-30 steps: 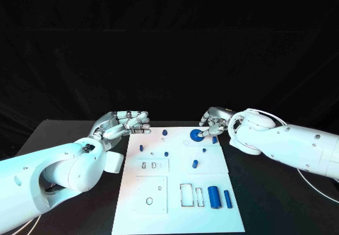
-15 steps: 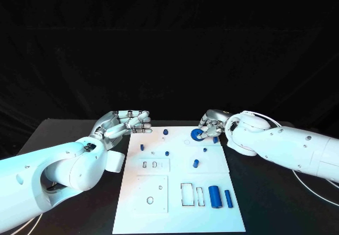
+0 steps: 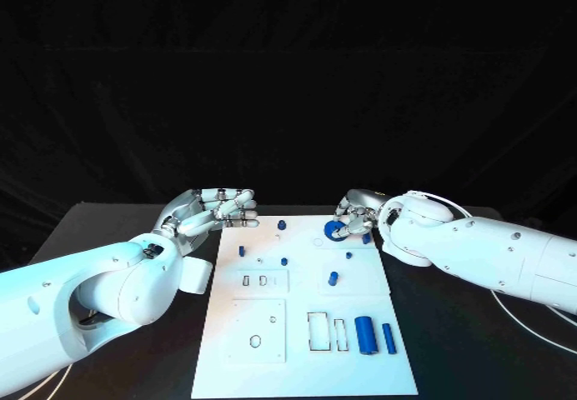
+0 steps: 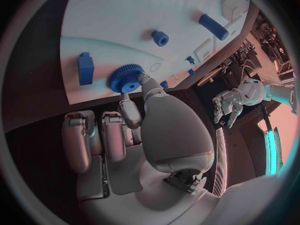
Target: Assemble the parts on the task board
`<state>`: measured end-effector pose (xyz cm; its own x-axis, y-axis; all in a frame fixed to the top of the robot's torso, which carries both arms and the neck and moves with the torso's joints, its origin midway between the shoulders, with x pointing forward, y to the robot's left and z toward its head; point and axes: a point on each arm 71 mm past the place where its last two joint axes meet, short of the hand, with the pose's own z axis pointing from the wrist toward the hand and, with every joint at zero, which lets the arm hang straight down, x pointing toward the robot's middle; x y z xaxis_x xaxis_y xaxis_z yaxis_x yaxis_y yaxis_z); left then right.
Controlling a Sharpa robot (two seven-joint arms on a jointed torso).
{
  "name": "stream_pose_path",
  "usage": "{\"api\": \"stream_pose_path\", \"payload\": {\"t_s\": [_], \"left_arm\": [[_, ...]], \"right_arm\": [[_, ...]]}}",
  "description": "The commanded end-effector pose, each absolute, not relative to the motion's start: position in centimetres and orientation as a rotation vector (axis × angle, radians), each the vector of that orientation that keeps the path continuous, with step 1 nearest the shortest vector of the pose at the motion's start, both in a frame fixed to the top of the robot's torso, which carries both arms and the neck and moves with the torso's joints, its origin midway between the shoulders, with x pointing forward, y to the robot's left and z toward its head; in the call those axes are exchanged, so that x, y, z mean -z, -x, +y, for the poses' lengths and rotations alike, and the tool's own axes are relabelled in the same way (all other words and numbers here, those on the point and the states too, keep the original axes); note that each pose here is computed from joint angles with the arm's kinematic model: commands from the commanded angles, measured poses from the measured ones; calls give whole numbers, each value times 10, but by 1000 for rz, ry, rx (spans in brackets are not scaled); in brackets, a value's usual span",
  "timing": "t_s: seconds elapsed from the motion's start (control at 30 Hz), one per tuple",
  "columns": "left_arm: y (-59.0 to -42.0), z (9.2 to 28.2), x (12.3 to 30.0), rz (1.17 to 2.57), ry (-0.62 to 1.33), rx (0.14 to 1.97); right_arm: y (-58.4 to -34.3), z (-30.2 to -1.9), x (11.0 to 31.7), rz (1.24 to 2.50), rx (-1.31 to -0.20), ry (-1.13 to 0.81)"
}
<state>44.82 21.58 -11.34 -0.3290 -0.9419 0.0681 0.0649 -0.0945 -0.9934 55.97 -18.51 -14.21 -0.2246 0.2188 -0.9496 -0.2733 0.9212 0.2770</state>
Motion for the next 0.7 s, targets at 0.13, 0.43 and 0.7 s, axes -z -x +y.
{"api": "stream_pose_path", "payload": {"t_s": [0.13,0.43,0.7], "left_arm": [[-448,214,112,1355,1028,1572],[-448,215,113,1356,1029,1569],[-449,217,113,1355,1031,1564]], "right_arm": [[-558,-188,149,1777,-457,39],[-556,-188,150,1773,-463,54],[-555,-189,150,1759,-448,76]]}}
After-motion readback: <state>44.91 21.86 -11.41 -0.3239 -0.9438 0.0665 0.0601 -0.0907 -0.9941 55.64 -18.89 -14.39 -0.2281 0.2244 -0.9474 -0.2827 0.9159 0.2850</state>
